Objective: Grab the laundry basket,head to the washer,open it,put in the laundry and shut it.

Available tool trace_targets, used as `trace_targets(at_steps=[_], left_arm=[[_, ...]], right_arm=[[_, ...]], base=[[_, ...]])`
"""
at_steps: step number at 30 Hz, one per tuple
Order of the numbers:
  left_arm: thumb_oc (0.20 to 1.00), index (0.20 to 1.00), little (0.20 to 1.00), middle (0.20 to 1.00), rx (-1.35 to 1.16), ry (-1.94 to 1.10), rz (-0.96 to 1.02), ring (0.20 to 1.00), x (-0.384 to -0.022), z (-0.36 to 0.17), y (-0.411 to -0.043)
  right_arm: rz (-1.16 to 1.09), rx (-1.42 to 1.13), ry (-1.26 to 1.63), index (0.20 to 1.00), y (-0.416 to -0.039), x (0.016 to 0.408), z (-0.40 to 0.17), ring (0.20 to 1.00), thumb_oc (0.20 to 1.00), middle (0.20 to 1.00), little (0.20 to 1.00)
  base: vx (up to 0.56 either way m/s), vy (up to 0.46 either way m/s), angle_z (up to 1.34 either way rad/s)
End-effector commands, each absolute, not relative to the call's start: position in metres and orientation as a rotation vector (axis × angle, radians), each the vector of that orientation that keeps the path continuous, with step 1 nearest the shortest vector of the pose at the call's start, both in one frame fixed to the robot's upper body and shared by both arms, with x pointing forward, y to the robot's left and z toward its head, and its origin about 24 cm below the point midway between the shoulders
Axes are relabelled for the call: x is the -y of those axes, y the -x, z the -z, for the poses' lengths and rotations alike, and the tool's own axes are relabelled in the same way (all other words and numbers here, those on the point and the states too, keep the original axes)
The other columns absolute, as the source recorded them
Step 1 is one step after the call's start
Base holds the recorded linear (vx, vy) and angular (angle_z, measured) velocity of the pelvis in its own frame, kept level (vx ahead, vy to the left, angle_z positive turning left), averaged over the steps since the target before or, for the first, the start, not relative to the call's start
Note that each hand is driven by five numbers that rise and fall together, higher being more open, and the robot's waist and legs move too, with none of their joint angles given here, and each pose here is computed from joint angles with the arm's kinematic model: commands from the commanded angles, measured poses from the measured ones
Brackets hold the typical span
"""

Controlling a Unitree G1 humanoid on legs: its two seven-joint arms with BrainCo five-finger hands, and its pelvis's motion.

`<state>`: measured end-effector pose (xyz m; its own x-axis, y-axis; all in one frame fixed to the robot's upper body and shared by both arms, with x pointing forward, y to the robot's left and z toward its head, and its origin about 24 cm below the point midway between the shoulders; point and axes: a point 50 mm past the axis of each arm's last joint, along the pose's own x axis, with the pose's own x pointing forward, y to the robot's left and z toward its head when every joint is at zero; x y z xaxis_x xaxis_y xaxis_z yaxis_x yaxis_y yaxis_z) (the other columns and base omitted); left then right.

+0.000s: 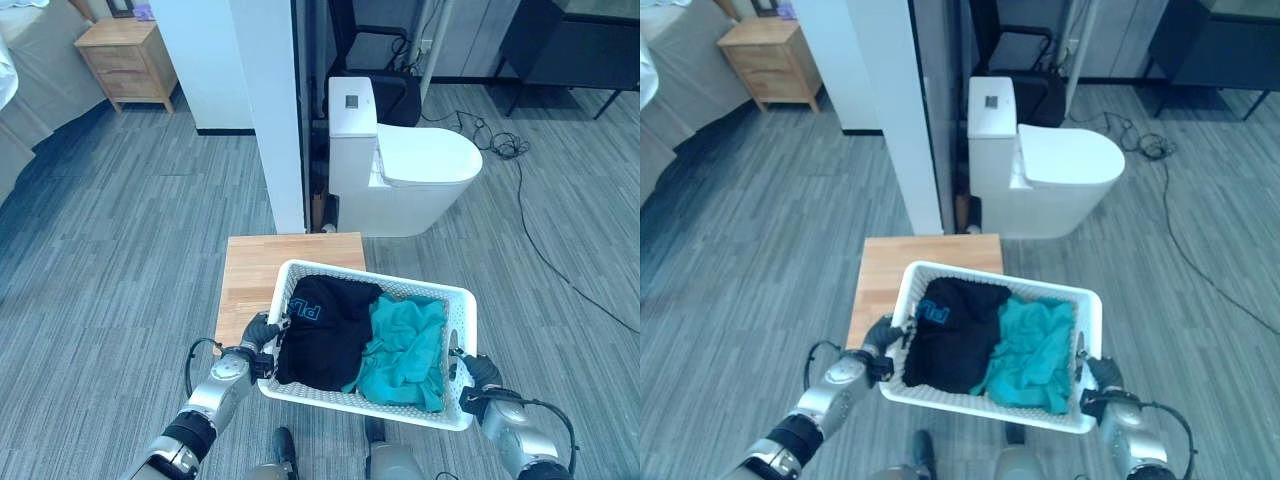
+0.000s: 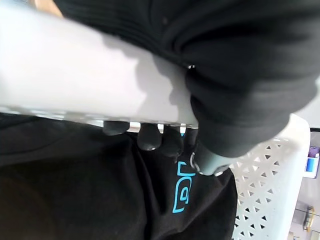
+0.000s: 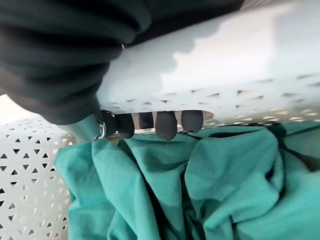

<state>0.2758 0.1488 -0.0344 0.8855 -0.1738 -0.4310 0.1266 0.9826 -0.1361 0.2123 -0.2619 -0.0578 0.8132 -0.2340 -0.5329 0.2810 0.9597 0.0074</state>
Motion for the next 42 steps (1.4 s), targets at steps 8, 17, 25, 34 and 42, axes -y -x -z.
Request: trace_targets(at_steps=[8,17,25,34,42], left_arm=[[0.2,0.2,0.2,0.2,-0.365,0.495,0.183,0.2,-0.133,0.01,-0.292],[0.2,0.2,0.2,0.2,-0.445,0.554,0.047,0.2,-0.16,0.038,-0.275],[0.2,0.2,0.2,0.2,-0.453,0.481,0.037,0.2,-0.165,0.045,-0.27],[0.2,0.2,0.2,0.2,-0.507,0.41,-0.025,0.2,-0.184,0.058,-0.26],[0.2,0.2,0.2,0.2,-0.488,0.324,-0.027,0.2,-0.188,0.057,-0.255]], right_arm=[[-0.005,-0.356,-0.28,0.2,-0.265,0.221,0.02,0.2,0.2,0.2,0.2],[0.01,-0.388,-0.242,0.2,-0.258,0.232,0.025,0.2,0.2,0.2,0.2],[-0.026,-0.377,-0.148,0.2,-0.255,0.241,0.017,0.2,0.2,0.2,0.2],[-0.07,-0.4,-0.193,0.2,-0.267,0.224,0.023,0.2,0.2,0.2,0.2],[-0.146,-0.454,-0.128,0.2,-0.264,0.214,0.03,0.2,0.2,0.2,0.2]], base=[[-0.11,0.146,-1.33],[-0.02,-0.151,-0.73],[-0.01,-0.089,-0.41],[0.04,0.098,-0.87],[0.0,0.094,-0.74]])
